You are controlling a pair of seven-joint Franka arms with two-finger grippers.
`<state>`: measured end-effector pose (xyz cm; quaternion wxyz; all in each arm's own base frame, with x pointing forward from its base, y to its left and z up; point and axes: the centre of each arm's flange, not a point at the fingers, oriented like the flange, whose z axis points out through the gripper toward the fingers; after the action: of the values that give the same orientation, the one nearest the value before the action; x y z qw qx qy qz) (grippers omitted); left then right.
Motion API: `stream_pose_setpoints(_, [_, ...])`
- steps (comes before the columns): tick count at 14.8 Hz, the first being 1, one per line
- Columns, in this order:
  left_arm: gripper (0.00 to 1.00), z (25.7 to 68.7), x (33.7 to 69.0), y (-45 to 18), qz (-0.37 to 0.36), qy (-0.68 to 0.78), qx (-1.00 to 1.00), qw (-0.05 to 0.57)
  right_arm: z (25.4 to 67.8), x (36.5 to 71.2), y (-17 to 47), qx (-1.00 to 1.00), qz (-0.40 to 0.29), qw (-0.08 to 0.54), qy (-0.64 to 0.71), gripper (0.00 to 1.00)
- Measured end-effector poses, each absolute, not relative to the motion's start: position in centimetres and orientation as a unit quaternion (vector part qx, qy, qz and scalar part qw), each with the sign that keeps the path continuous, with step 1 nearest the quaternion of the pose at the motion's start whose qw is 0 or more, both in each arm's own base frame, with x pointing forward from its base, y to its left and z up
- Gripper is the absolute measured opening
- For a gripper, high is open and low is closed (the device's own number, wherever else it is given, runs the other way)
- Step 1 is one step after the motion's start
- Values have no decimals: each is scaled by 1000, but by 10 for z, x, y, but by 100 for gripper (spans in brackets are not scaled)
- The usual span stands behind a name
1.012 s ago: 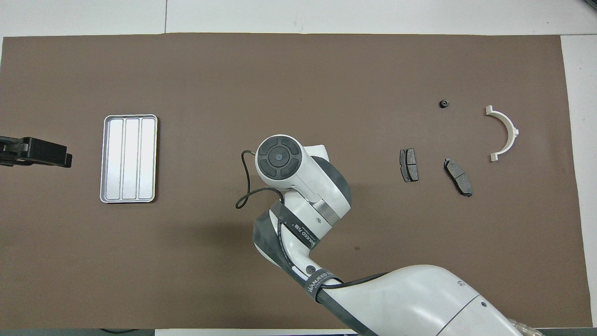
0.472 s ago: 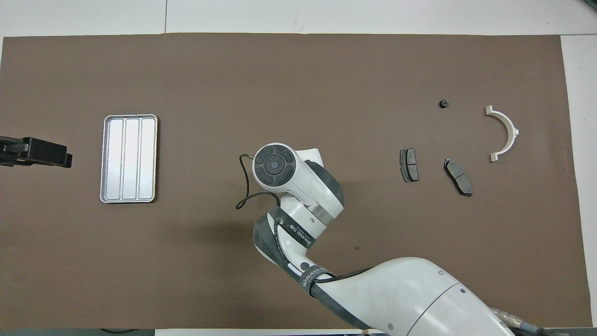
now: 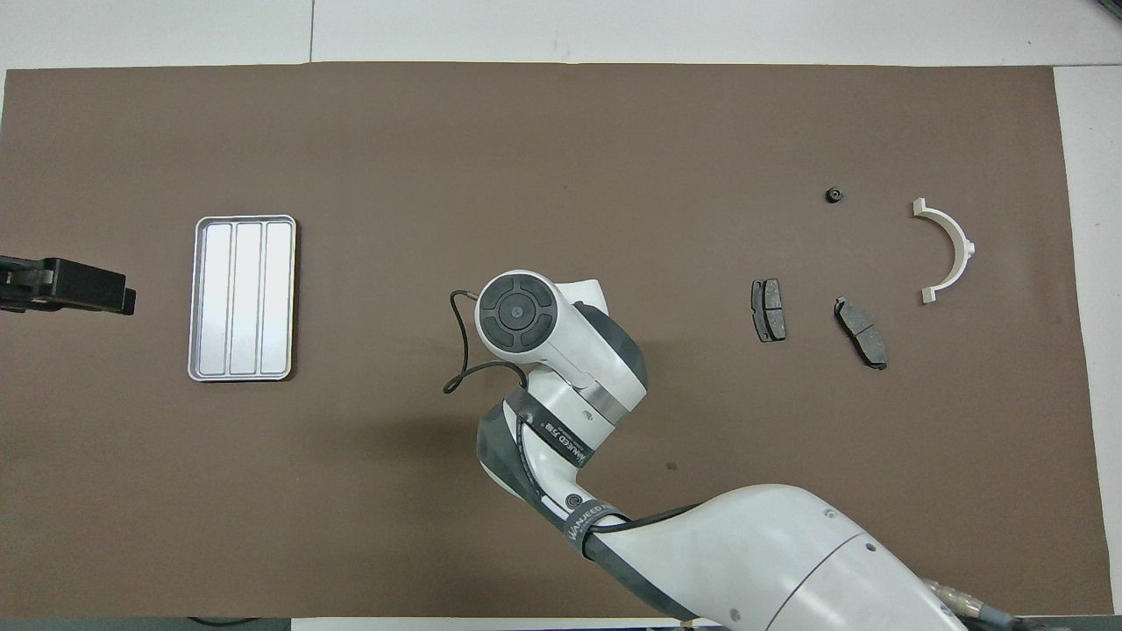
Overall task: Pick bearing gear from pile to tray
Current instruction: 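Carry the black bearing with the right gripper toward the table center, then set the bearing down at center, open the right gripper, withdraw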
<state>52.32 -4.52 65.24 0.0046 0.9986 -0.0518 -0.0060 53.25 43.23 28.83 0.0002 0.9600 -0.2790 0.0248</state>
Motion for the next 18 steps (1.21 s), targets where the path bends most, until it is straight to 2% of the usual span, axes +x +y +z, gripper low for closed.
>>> stream_pose_setpoints(4, [100, 652, 523, -45, -6, -52, 999, 5, 288, 532, 432, 960, 25, -1, -279, 35])
stream_pose_setpoints(5, [100, 652, 523, -45, -6, -52, 999, 5, 287, 532, 431, 960, 25, -1, -280, 39])
stream_pose_setpoints(7, [100, 652, 523, -45, -6, -52, 999, 5, 287, 533, 431, 959, 25, -1, -281, 41])
stream_pose_setpoints(8, [100, 652, 523, -45, -6, -52, 999, 5, 286, 533, 430, 959, 25, 0, -284, 48])
stream_pose_setpoints(11, [100, 652, 523, -45, -6, -52, 999, 5, 285, 536, 425, 956, 23, 9, -292, 79])
stream_pose_setpoints(13, [100, 652, 523, -45, -6, -52, 999, 5, 298, 544, 423, 954, 26, 14, -298, 99])
stream_pose_setpoints(16, [100, 652, 523, -45, -6, -52, 999, 5, 339, 576, 401, 946, 42, 8, -321, 100])
stream_pose_setpoints(18, [100, 652, 523, -45, -6, -52, 999, 5, 375, 604, 362, 948, 56, 3, -313, 100])
